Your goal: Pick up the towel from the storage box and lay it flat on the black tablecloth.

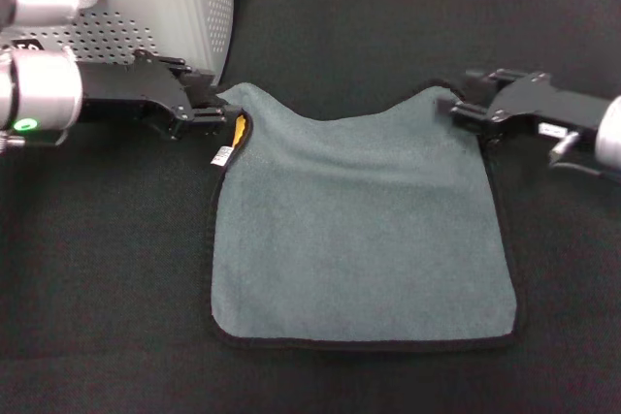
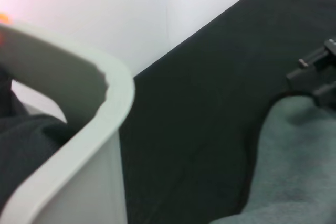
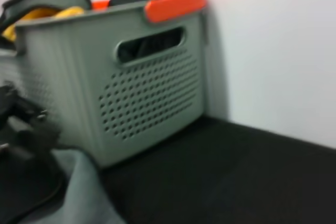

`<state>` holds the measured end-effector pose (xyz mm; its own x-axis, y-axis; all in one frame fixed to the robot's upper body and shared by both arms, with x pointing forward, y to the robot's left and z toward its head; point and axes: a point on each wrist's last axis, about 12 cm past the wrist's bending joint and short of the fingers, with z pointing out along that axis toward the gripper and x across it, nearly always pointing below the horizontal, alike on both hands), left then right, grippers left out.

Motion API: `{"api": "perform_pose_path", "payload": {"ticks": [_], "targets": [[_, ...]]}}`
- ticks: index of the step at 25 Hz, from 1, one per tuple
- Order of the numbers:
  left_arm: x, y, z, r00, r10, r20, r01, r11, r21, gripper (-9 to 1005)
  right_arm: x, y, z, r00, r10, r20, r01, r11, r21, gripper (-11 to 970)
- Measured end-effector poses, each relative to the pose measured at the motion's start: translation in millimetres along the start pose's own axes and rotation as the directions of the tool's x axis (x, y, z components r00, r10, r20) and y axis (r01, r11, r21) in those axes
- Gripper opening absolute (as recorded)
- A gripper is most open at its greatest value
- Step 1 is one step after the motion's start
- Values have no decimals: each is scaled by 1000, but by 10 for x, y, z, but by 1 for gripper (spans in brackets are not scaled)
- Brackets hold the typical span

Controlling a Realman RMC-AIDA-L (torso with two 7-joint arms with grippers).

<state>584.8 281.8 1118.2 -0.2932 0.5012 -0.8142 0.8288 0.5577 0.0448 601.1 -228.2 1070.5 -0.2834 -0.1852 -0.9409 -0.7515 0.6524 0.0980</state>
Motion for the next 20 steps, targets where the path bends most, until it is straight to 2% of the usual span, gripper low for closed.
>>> {"api": "perform_pose_path", "payload": {"ticks": [5,8,11,14,15,16,20], "targets": [[-43,-121,-192,997,7,74,-13,997,77,500,-72,-35,-316,993,-14,114,12,1000,21,565],[-89,-242,-354,984,18,178,-46,986,158,597,-129,51,-568,976,-31,214,39,999,-36,678],[-119,-386,-524,951,45,307,-121,964,235,597,-147,232,-819,947,-26,319,82,983,-164,796],[-119,-547,-664,901,74,427,-219,928,302,597,-115,416,-972,928,6,372,114,947,-300,824],[-119,-547,-664,901,74,427,-219,928,302,597,-91,473,-1002,927,23,375,117,931,-345,833],[-93,-641,-706,879,86,470,-269,902,337,597,-71,512,-1010,929,34,369,116,919,-376,842],[-11,-782,-709,854,109,508,-335,863,378,597,22,689,-1014,940,84,332,103,854,-510,879]]}}
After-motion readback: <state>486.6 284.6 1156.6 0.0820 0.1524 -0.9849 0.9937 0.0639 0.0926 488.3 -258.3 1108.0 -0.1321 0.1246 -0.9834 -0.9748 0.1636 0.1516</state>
